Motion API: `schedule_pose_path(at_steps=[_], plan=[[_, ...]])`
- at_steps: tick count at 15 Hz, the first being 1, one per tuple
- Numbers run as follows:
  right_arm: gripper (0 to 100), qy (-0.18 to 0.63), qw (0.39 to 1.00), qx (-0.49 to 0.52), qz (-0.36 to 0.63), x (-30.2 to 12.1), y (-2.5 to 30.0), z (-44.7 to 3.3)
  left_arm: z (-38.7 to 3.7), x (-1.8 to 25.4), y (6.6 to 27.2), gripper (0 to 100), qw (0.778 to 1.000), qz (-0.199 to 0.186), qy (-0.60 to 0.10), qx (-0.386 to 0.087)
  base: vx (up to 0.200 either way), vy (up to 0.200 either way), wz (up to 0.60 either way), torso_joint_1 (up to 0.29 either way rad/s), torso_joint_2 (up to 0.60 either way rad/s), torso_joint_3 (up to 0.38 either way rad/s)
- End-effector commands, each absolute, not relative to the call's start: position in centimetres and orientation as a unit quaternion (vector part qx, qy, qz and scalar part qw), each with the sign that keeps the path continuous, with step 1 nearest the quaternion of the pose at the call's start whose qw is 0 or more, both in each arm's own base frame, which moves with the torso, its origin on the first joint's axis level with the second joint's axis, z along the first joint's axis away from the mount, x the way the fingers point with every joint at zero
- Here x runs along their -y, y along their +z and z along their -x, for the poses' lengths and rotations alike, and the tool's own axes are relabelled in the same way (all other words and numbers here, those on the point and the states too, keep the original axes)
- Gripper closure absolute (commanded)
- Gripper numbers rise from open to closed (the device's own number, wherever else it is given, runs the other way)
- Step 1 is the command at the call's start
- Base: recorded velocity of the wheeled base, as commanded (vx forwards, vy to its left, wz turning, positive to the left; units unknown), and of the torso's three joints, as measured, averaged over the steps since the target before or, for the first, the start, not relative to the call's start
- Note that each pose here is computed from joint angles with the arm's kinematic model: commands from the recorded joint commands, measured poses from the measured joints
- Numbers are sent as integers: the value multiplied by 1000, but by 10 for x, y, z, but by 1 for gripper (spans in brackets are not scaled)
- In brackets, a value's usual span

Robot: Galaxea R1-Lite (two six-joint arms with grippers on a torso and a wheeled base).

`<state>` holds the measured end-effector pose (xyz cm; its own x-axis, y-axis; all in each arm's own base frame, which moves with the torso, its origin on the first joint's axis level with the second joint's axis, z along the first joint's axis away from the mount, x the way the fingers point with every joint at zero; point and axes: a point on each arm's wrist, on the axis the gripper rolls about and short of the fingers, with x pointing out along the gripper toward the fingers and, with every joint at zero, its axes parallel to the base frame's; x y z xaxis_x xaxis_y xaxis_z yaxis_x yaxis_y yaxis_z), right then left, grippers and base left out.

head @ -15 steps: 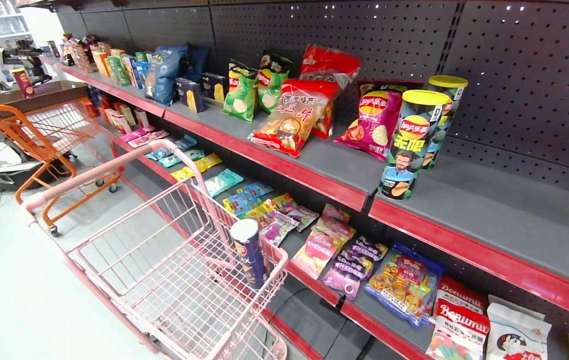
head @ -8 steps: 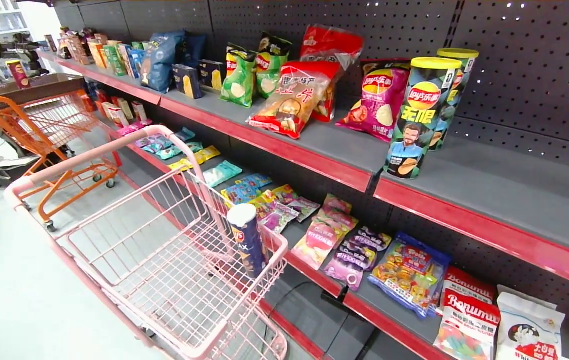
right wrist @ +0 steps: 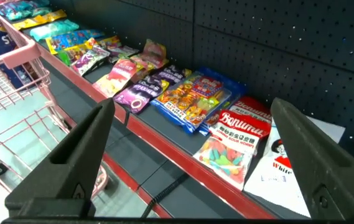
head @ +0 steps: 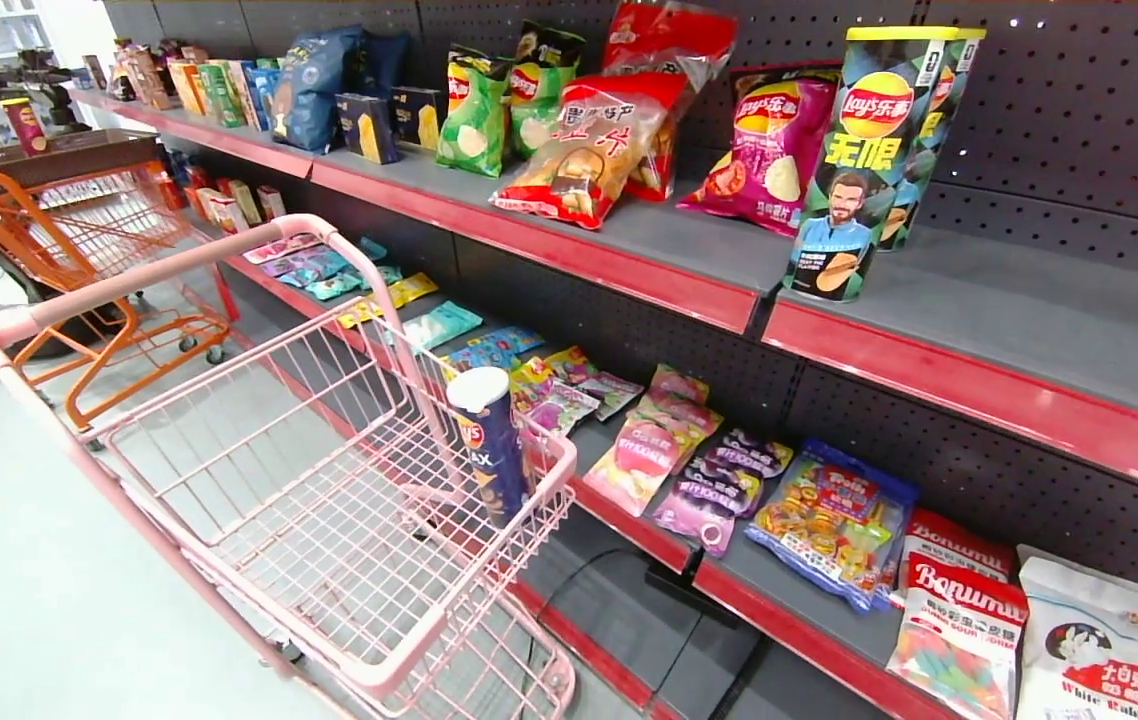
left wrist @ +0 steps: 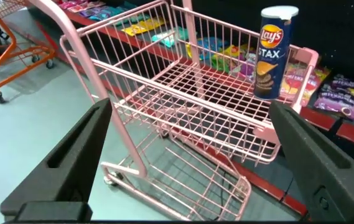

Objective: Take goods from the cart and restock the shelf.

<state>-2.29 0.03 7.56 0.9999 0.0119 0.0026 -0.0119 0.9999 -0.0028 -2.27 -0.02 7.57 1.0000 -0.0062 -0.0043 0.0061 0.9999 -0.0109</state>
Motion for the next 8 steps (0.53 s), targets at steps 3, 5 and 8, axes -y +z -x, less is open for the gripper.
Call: schedule_pose_path(at_steps=[3, 5, 8], plan=[[0, 5, 1000, 1, 0, 0, 76, 23, 23, 0, 76, 0, 1000, 12, -2, -2, 0, 0, 0, -7, 24, 17], [0, 5, 1000, 1, 0, 0, 76, 23, 23, 0, 76, 0, 1000, 12, -3, 0, 0, 0, 0, 0, 0, 0], [0, 5, 1000, 1, 1, 0, 76, 23, 10, 0, 189, 0, 995, 87, -34, 32, 0, 0, 0, 0, 0, 0]])
